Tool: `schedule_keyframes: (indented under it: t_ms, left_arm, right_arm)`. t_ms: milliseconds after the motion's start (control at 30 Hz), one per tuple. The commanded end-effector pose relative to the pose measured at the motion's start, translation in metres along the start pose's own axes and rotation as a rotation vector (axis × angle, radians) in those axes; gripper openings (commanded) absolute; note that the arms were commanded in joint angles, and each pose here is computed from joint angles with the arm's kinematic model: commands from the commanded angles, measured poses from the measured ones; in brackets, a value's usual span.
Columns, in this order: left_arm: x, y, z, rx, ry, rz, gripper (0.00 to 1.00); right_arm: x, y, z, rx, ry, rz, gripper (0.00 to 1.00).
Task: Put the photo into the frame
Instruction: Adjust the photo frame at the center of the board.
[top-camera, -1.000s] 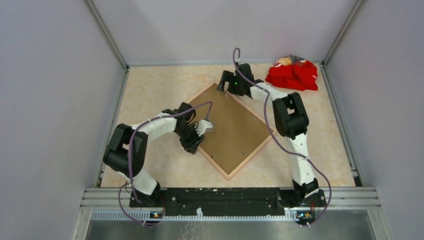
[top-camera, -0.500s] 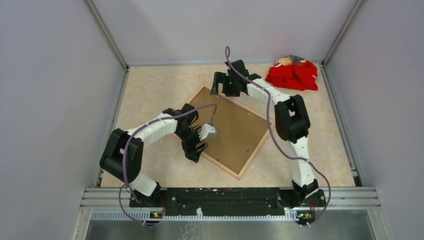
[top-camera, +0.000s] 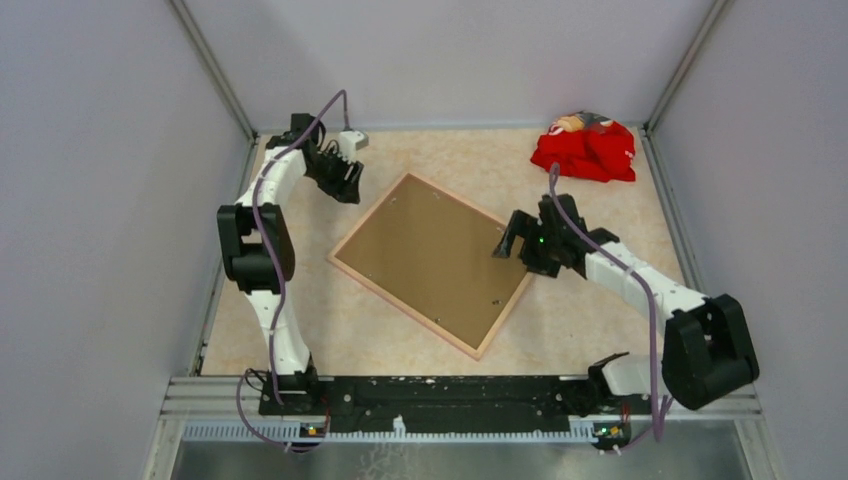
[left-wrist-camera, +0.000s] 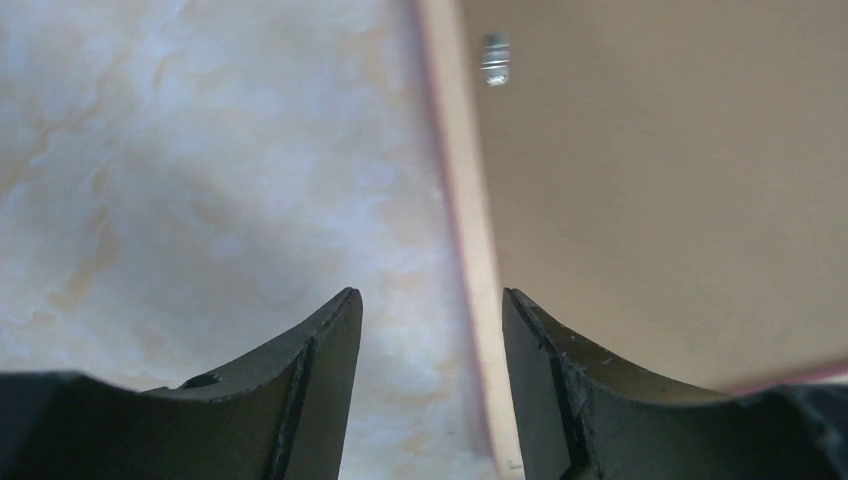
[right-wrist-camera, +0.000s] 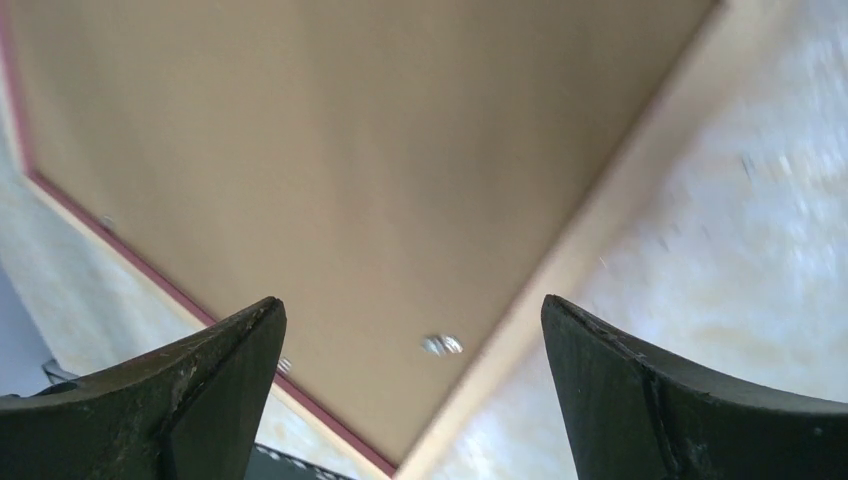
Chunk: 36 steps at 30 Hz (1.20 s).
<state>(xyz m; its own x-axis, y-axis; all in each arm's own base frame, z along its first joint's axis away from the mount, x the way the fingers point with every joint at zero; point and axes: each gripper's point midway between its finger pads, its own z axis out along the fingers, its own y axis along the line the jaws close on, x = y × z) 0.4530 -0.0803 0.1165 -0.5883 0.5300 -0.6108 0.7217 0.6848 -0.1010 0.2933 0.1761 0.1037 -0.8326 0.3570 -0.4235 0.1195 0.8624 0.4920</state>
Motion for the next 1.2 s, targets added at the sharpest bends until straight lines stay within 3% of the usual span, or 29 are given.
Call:
schedule_keyframes:
  t_ms: [0,233,533,1033,1167]
  left_arm:
    - [0.012,0.04,0.001,-0.018,-0.024,-0.196,0.58]
    - [0.06,0.04,0.034,-0.038,0.048,-0.246,0.54]
    - [0.103,-0.008,0.05,0.051,0.121,-0.229,0.52]
    - [0.191,-0.133,0.0,0.347,0.265,-0.052,0.5]
    - [0.178,-0.123,-0.011,0.308,0.236,-0.042,0.52]
  right_arm:
    - [0.025,-0.019,-0.027,-0.004,-0.031,0.057,0.99]
    - [0.049,-0.036,-0.027,-0.012,-0.003,0.074,0.99]
    - [0.028,-0.048,0.012,-0.01,0.029,0.096,0.99]
    - [-0.039,-0.045,0.038,0.014,0.009,0.016,0.99]
    - [-0.064,-0.057,0.025,0.132,-0.057,-0.012,0.99]
